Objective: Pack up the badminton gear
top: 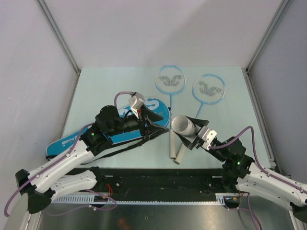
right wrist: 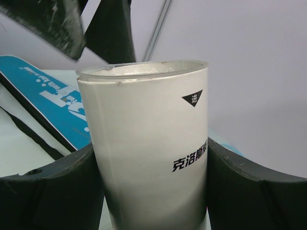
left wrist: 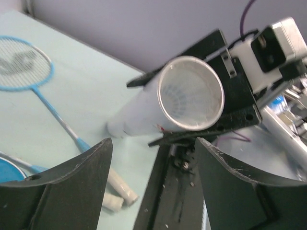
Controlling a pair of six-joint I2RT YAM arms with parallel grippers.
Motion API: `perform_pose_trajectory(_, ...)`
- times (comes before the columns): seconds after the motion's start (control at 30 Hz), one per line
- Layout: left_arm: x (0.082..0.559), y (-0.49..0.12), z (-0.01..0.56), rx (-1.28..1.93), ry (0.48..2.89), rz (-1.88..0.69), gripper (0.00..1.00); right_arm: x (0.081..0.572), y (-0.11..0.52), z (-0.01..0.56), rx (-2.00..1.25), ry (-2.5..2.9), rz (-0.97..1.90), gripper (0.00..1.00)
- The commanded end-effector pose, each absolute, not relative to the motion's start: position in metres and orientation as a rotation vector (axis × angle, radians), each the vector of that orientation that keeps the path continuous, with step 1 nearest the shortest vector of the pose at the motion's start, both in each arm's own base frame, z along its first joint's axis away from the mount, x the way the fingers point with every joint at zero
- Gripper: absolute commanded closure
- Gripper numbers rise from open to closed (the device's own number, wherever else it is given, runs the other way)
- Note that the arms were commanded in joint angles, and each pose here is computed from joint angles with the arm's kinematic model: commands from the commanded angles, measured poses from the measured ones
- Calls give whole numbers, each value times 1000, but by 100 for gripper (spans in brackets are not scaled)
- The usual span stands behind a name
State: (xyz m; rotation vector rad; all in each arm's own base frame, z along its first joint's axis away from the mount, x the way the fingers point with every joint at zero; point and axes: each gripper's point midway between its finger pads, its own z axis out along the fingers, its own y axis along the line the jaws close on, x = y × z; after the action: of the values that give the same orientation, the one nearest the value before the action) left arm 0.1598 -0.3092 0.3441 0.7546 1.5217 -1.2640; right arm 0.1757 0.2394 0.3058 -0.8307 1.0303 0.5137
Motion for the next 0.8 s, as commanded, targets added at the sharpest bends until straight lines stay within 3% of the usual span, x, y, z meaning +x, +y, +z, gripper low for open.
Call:
perform_pose_trajectory(0.0, 136, -311, 325, 839, 1600, -1389, 25, 182, 240, 279, -787, 1174, 562, 82)
perform_pose_trajectory(0.4, 141, -301, 368, 775, 1486, -1385, 21, 200, 231, 262, -717, 1294, 486, 83)
perform_pose_trajectory(0.5, 169, -282, 356, 617, 1592, -1229, 19, 243, 178, 239, -483, 1532, 184, 82)
perform_pose_trajectory(0.57, 185, -271, 348, 538, 1638, -1137, 19, 269, 140, 230, -336, 1637, 10, 76)
perform_pose_trajectory(0.77, 193, -258, 339, 537, 1663, -1017, 19, 324, 47, 195, -78, 1825, -193, 74)
